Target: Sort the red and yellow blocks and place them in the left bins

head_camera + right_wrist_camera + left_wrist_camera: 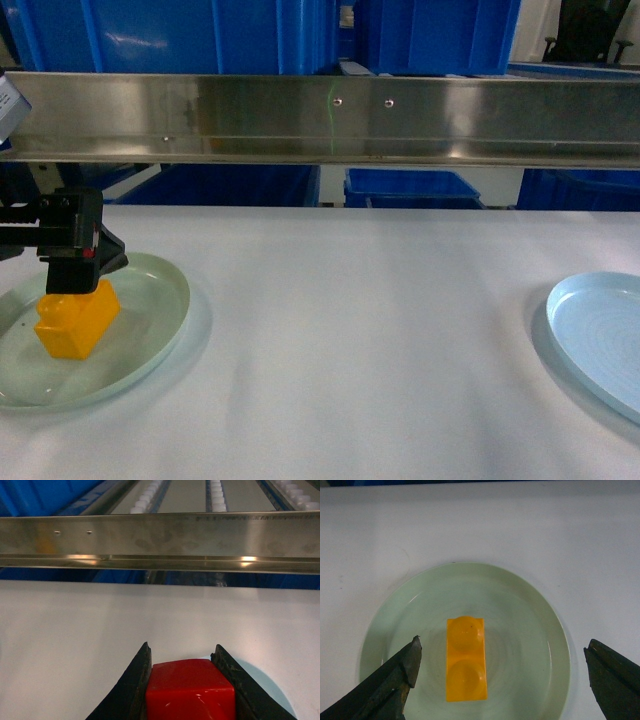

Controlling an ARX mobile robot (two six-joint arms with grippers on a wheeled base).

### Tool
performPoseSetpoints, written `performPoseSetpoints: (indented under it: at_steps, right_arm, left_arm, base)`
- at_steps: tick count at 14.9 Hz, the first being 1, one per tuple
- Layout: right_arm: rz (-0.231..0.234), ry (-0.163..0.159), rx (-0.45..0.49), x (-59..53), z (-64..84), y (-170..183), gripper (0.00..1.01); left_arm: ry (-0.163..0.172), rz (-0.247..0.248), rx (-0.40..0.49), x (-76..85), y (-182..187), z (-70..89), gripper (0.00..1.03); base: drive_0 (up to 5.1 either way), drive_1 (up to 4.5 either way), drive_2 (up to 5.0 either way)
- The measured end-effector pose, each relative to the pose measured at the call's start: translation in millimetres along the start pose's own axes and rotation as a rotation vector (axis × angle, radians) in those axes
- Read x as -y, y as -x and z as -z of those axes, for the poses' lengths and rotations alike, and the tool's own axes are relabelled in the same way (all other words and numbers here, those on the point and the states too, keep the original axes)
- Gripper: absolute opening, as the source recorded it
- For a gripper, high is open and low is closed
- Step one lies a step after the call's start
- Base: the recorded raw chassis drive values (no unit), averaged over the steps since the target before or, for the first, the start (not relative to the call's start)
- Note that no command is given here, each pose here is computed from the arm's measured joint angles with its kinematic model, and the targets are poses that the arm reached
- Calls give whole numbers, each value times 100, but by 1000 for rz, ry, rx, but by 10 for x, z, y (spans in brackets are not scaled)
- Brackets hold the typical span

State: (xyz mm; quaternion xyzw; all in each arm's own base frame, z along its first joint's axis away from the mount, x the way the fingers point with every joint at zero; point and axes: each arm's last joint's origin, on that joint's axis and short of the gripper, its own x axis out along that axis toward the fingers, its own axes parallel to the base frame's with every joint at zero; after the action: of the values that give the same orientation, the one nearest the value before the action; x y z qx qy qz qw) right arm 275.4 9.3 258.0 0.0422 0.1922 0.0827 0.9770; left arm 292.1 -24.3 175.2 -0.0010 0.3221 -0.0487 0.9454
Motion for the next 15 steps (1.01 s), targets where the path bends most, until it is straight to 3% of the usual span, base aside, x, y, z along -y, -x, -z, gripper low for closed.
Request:
performPoseSetpoints:
  at_steps: [3,7,9,12,15]
  right_arm:
    - [-36,-10,-20,-155,250,282,29]
    - [-78,-30,-122,-269,620,228,29]
    - [-77,-31,-119,-254,637,190,29]
    - [-71,-36,-141,-234,673,137,29]
    - [-73,-36,-134,-238,669,136,29]
  left_arm:
    - [0,0,0,0,0,0,98]
    - [2,-3,3,-11,-3,-3,98]
    - [12,-11,-22,-70,-145,-95,98]
    - [31,-7,-127,-128,-358,-89,98]
    - [8,2,-159,-128,-532,-71,98]
  base:
    - [0,0,0]
    - [0,0,0]
    - [0,0,0]
    - [0,0,0]
    - [0,0,0]
